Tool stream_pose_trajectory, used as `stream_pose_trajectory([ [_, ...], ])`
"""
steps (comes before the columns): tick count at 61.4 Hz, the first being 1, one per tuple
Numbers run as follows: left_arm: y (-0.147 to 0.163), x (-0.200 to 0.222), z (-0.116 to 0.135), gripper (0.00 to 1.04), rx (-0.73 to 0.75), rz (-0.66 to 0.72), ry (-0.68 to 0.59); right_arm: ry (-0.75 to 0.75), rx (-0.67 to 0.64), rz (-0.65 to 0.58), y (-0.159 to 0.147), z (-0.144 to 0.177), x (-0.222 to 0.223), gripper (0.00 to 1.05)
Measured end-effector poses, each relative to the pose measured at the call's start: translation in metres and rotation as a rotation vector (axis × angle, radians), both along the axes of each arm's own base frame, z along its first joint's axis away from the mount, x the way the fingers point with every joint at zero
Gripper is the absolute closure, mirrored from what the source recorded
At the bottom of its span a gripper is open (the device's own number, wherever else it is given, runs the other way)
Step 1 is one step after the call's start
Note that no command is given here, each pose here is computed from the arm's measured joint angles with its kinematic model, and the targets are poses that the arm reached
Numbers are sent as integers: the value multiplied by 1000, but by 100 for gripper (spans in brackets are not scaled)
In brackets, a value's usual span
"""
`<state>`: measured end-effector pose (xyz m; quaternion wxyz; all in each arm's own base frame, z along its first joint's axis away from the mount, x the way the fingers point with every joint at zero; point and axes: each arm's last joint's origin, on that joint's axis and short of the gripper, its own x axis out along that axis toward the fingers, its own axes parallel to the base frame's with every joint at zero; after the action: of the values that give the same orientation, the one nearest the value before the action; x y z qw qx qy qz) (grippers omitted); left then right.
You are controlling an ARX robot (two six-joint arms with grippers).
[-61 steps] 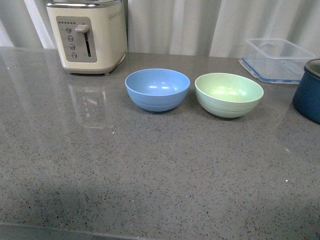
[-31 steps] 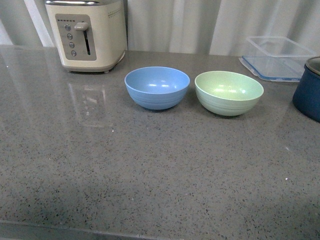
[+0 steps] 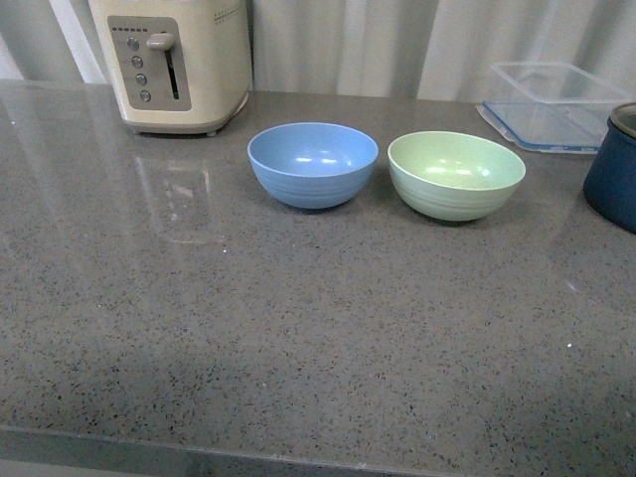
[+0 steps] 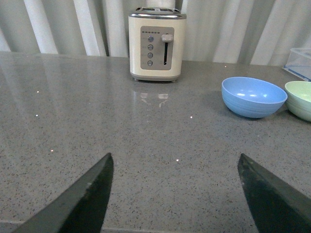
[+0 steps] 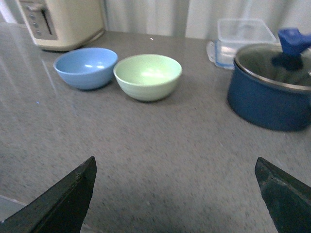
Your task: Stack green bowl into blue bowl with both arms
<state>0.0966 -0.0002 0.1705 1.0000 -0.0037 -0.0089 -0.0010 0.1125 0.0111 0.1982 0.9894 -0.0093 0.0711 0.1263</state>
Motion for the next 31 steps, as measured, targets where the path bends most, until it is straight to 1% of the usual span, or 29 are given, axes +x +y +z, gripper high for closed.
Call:
stream_pose_trajectory([
  [3,0,0,0,19,0,1,0,-1,3,27,3,14,7,10],
  [5,0,0,0,11,0,2,0,5,14,52,6,24,13,10],
  [8,0,0,0,5,0,1,0,23,28,68,10,38,27,10],
  [12,0,0,0,8,2,1,0,70,39,61,17,52,50,10],
  [15,0,0,0,7,2,1,0,133,48,48,23,59,78,10],
  [26,0,0,0,7,2,1,0,378,95,-9,33,60,155,10],
  [31,0,0,0,7,2,1,0,490,135,-61,33,53,195,10],
])
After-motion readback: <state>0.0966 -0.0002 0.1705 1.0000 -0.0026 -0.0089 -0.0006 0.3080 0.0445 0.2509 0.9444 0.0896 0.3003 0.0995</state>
